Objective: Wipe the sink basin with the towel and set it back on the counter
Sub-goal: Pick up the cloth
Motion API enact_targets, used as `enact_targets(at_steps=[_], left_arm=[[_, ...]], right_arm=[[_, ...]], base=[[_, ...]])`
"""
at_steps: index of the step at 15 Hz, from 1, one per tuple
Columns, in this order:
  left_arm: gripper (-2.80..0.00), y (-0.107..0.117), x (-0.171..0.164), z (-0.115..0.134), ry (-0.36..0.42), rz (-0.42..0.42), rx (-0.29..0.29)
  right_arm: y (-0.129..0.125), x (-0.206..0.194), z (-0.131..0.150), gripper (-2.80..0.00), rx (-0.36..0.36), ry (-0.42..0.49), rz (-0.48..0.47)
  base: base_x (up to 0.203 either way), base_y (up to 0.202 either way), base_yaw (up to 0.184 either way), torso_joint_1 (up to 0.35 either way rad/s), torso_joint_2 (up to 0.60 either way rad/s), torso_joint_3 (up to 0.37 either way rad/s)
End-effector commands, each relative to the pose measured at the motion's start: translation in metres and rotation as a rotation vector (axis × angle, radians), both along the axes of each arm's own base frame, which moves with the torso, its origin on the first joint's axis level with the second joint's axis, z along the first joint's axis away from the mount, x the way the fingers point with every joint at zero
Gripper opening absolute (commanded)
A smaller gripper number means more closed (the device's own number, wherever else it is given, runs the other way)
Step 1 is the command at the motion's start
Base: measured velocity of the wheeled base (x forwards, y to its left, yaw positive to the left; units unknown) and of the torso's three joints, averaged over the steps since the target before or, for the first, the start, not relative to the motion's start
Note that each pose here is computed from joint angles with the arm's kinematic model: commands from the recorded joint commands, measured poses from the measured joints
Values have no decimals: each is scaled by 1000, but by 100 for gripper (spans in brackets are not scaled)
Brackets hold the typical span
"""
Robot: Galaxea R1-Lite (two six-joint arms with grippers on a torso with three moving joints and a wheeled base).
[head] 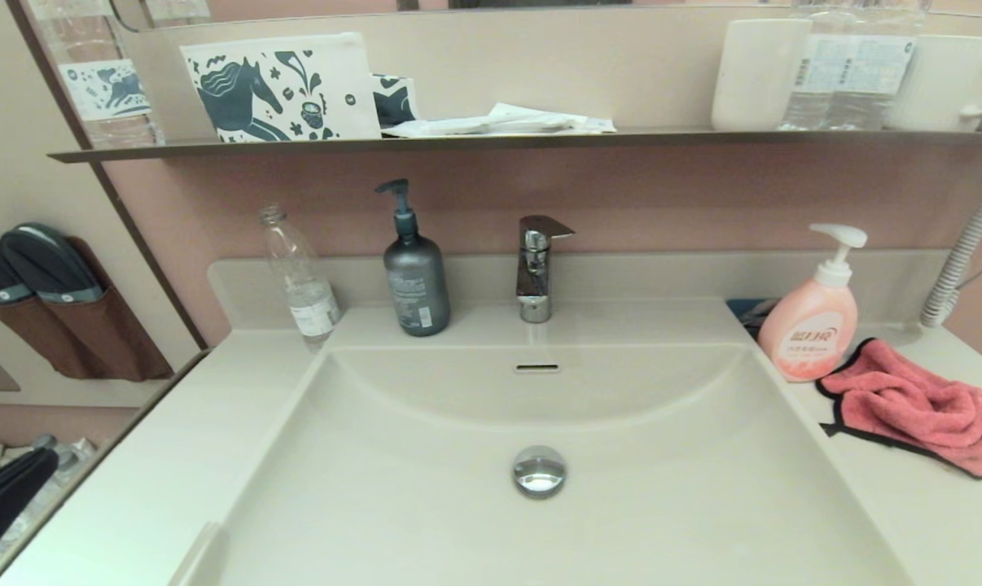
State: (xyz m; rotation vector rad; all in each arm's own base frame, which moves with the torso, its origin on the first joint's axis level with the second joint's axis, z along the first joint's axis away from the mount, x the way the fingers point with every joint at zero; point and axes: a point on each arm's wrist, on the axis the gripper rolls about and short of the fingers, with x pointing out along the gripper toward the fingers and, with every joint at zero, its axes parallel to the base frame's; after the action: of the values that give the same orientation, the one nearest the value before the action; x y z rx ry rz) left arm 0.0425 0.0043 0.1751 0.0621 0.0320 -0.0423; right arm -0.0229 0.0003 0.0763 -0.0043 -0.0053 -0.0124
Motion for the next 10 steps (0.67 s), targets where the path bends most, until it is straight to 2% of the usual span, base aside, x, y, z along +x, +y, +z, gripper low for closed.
enact_targets(at_steps=[1,5,10], left_arm=[[-280,-6,-20,-3,-46,-24,6],[-280,-8,-56,-24,-37,-35,1],[-280,-6,-75,-49,-52,-6,5]], right_arm=[[0,0,0,-280,0,2,0],[0,0,0,-280,0,1,0],[0,0,0,-280,0,2,0]], base=[[0,0,0,0,0,0],[0,0,0,0,0,0],[0,0,0,0,0,0]])
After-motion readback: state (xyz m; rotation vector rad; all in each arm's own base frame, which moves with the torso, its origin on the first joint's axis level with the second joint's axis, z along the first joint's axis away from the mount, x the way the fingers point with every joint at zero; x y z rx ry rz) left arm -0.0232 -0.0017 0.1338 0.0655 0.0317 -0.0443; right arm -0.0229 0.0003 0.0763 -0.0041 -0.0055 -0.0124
